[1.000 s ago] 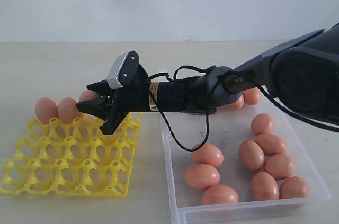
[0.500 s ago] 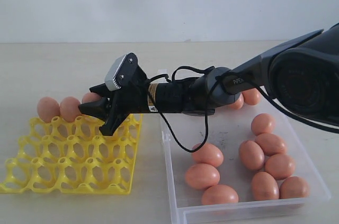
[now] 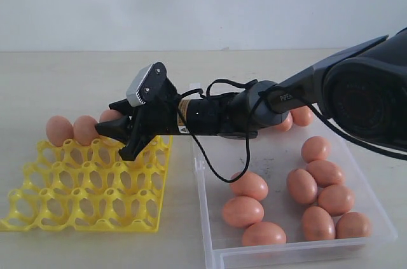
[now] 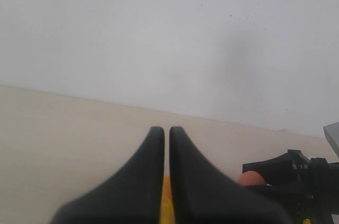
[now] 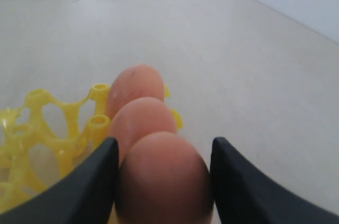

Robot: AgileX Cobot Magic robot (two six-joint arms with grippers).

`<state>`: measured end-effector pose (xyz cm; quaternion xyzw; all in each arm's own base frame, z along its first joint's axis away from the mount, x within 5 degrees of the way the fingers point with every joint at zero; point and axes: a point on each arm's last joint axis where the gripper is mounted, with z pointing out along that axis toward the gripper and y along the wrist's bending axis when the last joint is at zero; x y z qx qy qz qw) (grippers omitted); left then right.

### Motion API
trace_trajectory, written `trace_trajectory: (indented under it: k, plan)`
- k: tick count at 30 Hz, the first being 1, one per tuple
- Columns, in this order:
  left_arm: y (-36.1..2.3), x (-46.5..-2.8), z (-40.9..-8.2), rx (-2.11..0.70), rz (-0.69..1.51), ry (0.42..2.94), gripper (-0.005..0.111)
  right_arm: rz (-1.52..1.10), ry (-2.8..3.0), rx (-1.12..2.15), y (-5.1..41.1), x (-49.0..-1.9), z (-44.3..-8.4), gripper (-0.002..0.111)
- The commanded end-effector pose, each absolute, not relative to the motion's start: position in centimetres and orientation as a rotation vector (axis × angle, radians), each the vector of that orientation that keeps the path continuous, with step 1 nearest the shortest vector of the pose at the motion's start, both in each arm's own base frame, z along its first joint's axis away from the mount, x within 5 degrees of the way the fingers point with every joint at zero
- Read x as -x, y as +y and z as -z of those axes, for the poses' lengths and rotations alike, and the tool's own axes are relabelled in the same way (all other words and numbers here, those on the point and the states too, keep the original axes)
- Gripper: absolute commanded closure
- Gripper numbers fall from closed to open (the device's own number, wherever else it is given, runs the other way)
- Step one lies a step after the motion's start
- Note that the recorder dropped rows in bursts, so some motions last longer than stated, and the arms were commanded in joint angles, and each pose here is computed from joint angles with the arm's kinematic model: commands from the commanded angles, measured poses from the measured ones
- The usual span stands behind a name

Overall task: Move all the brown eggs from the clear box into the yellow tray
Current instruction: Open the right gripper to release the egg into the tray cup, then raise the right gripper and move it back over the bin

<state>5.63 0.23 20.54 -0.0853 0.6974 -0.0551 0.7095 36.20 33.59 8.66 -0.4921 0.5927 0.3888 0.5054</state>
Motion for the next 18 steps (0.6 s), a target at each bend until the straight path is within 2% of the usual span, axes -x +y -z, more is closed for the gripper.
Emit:
trace_trajectory:
  k: [1, 8, 13, 15, 16, 18]
  plan:
    - [0.2, -5.6, -20.7, 0.186, 0.128, 1.541, 0.103, -0.944, 1.426, 1.171, 33.7, -36.4, -9.0, 0.058]
    - [0.2, -5.6, -20.7, 0.186, 0.128, 1.541, 0.103, -0.951, 1.413, 1.167, 33.7, -36.3, -9.5, 0.058]
    - [0.2, -5.6, -20.7, 0.186, 0.128, 1.541, 0.103, -0.998, 1.404, 1.126, 33.6, -36.3, -14.2, 0.061]
    - [0.2, -5.6, -20.7, 0.186, 0.128, 1.541, 0.103, -0.914, 1.384, 1.265, 33.4, -35.8, -15.9, 0.083]
    - [0.2, -5.6, -20.7, 0.186, 0.128, 1.541, 0.103, -0.921, 1.386, 1.332, 33.2, -35.2, -17.2, 0.109]
    - [0.2, -5.6, -20.7, 0.186, 0.128, 1.541, 0.103, -0.947, 1.433, 1.404, 32.8, -34.3, -19.0, 0.109]
